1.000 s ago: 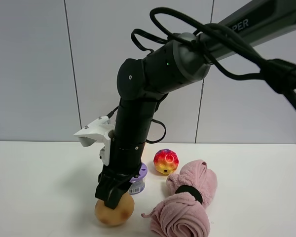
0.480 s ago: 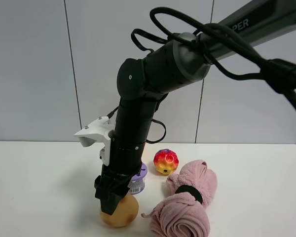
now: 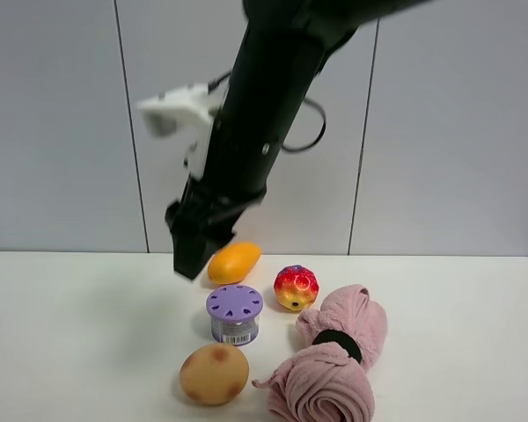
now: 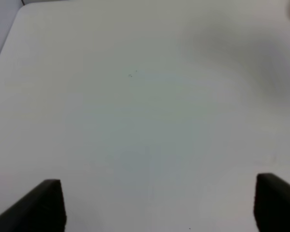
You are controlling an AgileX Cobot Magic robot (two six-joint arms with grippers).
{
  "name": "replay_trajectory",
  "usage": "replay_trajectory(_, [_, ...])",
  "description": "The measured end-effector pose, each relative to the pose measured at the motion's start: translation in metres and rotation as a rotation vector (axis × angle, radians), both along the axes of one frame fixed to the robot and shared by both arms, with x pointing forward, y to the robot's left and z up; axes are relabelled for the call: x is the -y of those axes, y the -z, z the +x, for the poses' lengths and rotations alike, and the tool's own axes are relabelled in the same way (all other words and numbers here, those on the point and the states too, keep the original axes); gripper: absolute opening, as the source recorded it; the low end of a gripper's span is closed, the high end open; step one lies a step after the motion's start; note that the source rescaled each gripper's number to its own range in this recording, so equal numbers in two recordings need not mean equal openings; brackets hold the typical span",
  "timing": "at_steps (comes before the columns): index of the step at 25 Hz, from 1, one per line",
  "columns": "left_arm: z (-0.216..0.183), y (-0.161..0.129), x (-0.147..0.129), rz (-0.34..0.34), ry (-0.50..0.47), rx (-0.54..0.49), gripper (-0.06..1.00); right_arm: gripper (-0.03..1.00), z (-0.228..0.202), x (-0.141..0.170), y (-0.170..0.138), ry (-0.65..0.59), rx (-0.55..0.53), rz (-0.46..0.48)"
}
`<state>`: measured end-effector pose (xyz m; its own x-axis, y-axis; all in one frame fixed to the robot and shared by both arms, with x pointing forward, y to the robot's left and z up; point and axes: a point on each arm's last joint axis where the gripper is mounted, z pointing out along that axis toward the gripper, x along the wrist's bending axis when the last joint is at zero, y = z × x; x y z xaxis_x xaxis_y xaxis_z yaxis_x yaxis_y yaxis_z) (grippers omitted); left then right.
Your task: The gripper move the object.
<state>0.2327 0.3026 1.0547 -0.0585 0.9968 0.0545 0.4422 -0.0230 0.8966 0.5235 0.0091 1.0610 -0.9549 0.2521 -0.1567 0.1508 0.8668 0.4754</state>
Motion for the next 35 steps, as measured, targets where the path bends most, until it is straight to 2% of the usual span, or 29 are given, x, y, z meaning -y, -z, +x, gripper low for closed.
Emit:
replay_trajectory(2, [0.000, 0.000, 0.000, 0.000, 0.000, 0.000, 1.00, 0.79, -0.007, 0.013, -0.035, 0.033, 0.086, 0.048])
replay_trajectory(5, [0.000, 0.000, 0.000, 0.000, 0.000, 0.000, 1.00, 0.79, -0.013, 0.033, -0.068, 0.145, 0.153, 0.085])
replay_trajectory(7, [0.000, 0.000, 0.000, 0.000, 0.000, 0.000, 1.00, 0.79, -0.013, 0.048, -0.077, 0.225, 0.180, 0.055])
replay_trajectory(10, [0.000, 0.000, 0.000, 0.000, 0.000, 0.000, 1.00, 0.79, -0.012, 0.073, -0.069, 0.330, 0.164, -0.033])
replay_trajectory(12, [0.000, 0.000, 0.000, 0.000, 0.000, 0.000, 1.00, 0.79, -0.013, 0.097, -0.052, 0.392, 0.113, -0.102])
replay_trajectory(15, [0.000, 0.000, 0.000, 0.000, 0.000, 0.000, 1.00, 0.79, -0.021, 0.138, -0.031, 0.494, 0.042, -0.149])
replay_trajectory(17, [0.000, 0.000, 0.000, 0.000, 0.000, 0.000, 1.00, 0.79, -0.032, 0.167, -0.027, 0.574, 0.024, -0.118])
replay_trajectory(20, [0.000, 0.000, 0.000, 0.000, 0.000, 0.000, 1.00, 0.79, -0.058, 0.214, -0.035, 0.725, 0.039, -0.022])
replay_trajectory(26, [0.000, 0.000, 0.000, 0.000, 0.000, 0.000, 1.00, 0.79, -0.133, 0.288, -0.044, 1.129, 0.056, 0.163])
replay_trajectory(30, [0.000, 0.000, 0.000, 0.000, 0.000, 0.000, 1.00, 0.79, -0.194, 0.309, -0.052, 1.330, 0.177, 0.358])
replay_trajectory(33, [0.000, 0.000, 0.000, 0.000, 0.000, 0.000, 1.00, 0.79, -0.234, 0.313, -0.052, 1.362, 0.280, 0.469])
replay_trajectory(35, [0.000, 0.000, 0.000, 0.000, 0.000, 0.000, 1.00, 0.79, -0.255, 0.313, -0.047, 1.364, 0.308, 0.501])
